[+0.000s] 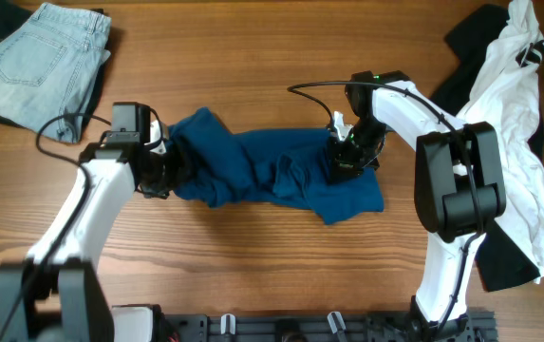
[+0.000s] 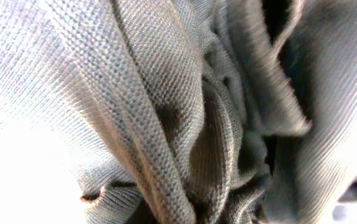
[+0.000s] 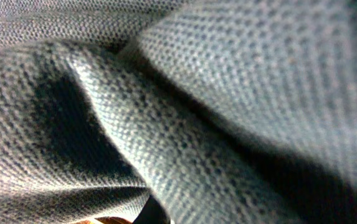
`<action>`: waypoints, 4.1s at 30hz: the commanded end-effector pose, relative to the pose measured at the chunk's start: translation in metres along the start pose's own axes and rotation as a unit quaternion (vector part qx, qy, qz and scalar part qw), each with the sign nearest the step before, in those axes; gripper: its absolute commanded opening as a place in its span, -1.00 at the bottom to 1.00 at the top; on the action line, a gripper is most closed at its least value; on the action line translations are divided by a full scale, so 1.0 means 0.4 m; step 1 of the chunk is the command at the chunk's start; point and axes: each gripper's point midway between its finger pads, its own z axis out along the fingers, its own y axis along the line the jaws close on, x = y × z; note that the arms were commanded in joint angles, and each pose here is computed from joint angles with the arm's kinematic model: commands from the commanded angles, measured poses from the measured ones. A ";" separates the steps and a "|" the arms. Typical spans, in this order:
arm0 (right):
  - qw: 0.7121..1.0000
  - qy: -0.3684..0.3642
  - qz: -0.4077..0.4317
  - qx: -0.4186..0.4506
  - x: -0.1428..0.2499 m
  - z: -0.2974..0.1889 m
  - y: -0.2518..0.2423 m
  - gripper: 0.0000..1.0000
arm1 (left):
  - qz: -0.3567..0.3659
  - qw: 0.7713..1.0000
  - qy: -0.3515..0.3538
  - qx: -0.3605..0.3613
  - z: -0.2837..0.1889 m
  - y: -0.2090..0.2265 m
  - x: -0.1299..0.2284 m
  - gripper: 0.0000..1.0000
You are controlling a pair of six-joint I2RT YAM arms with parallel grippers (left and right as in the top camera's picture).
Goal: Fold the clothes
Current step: 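Push both grippers toward center, bunching the teal shirt inward, then carry the left end rightward over the shirt toward the right gripper, then release the shirt with the right gripper and raise it to the upper right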
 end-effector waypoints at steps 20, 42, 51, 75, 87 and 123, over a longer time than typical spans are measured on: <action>1.000 0.014 -0.003 0.002 -0.006 0.035 -0.015 -0.91 | 0.012 1.000 -0.020 -0.016 -0.112 -0.015 0.028 -0.93; 1.000 0.020 0.002 0.003 0.001 0.035 -0.016 -0.91 | 0.178 0.982 -0.023 0.063 -0.150 -0.347 0.138 -0.92; 1.000 0.021 0.004 0.003 0.003 0.035 -0.016 -0.91 | 0.224 0.971 0.003 0.089 -0.101 -0.440 0.231 -0.93; 1.000 0.023 0.005 0.001 0.005 0.034 -0.015 -0.91 | 0.275 0.955 0.068 0.086 0.084 -0.534 0.362 -0.93; 1.000 0.013 0.014 0.024 -0.002 0.024 -0.030 -0.35 | 0.273 0.956 0.036 0.098 0.101 -0.564 0.333 -0.65; 0.984 -0.152 -0.003 0.091 -0.063 -0.407 0.038 0.72 | 0.263 0.961 0.054 0.070 0.155 -0.529 0.329 -0.92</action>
